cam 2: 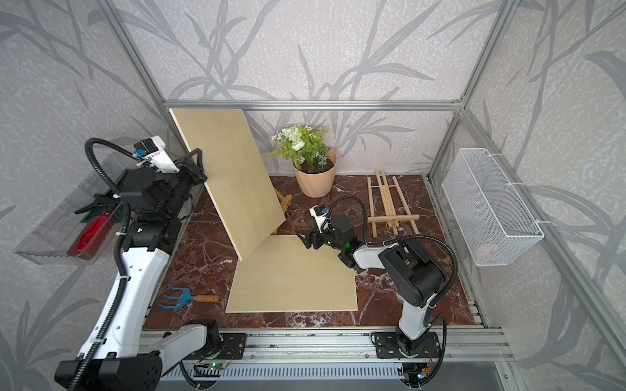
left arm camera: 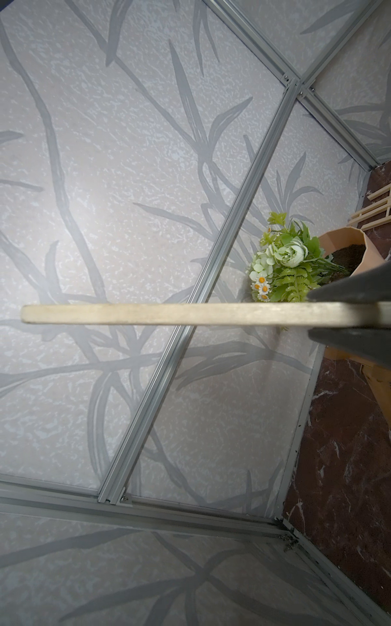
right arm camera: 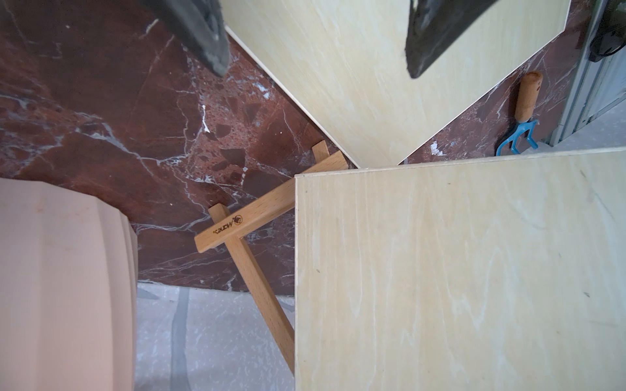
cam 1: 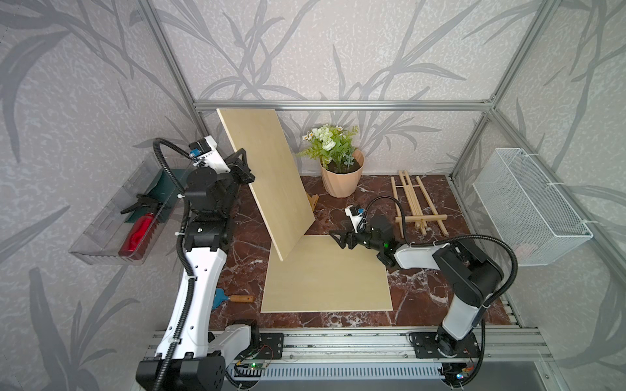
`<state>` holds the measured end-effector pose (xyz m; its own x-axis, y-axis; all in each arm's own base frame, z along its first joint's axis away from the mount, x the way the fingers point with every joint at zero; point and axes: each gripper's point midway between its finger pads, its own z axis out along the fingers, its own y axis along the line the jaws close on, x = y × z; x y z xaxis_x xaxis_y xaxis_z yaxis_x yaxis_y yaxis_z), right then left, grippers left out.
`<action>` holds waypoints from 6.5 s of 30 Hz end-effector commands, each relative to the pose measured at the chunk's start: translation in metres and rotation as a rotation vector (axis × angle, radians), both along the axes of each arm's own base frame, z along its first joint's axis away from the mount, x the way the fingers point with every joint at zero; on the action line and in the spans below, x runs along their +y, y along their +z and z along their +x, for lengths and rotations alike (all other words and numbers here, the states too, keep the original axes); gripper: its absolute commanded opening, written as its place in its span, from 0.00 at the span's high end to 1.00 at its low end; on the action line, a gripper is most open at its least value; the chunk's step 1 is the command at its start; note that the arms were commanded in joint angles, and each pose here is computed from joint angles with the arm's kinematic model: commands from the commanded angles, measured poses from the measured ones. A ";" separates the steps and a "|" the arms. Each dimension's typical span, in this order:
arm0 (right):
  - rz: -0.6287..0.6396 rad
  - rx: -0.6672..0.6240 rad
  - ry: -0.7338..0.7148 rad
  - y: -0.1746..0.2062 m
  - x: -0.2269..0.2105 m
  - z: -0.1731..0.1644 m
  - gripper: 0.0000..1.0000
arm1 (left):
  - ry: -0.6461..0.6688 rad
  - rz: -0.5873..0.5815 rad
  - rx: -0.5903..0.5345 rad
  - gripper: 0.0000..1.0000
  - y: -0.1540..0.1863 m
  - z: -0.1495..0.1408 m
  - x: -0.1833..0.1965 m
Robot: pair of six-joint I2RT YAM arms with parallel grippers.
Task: Disassemble the easel
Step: Pick up the drawing board from the easel, then place the drawing board on the drawing board.
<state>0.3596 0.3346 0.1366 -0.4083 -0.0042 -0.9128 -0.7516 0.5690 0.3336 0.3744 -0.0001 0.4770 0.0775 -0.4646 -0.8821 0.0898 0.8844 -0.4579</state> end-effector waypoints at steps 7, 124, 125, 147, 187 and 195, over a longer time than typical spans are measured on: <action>0.286 0.224 0.002 0.041 -0.001 -0.020 0.24 | -0.013 -0.136 -0.418 1.00 0.126 -0.075 0.003; 1.186 0.078 0.240 0.327 -0.105 -0.142 0.89 | -0.494 -0.464 -0.273 1.00 -0.037 -0.064 -0.090; 1.185 0.080 0.240 0.327 -0.105 -0.142 0.88 | -0.499 -0.462 -0.270 1.00 -0.038 -0.064 -0.091; 1.252 0.158 0.107 0.282 -0.142 -0.151 1.00 | -0.459 -0.426 -0.173 0.34 -0.047 -0.068 -0.091; 0.908 0.422 -0.245 0.196 -0.210 -0.210 1.00 | -0.304 -0.027 0.600 0.01 -0.206 -0.122 -0.080; 0.731 0.411 -0.343 0.203 -0.221 -0.227 1.00 | -0.277 0.084 0.665 0.01 -0.226 -0.142 -0.071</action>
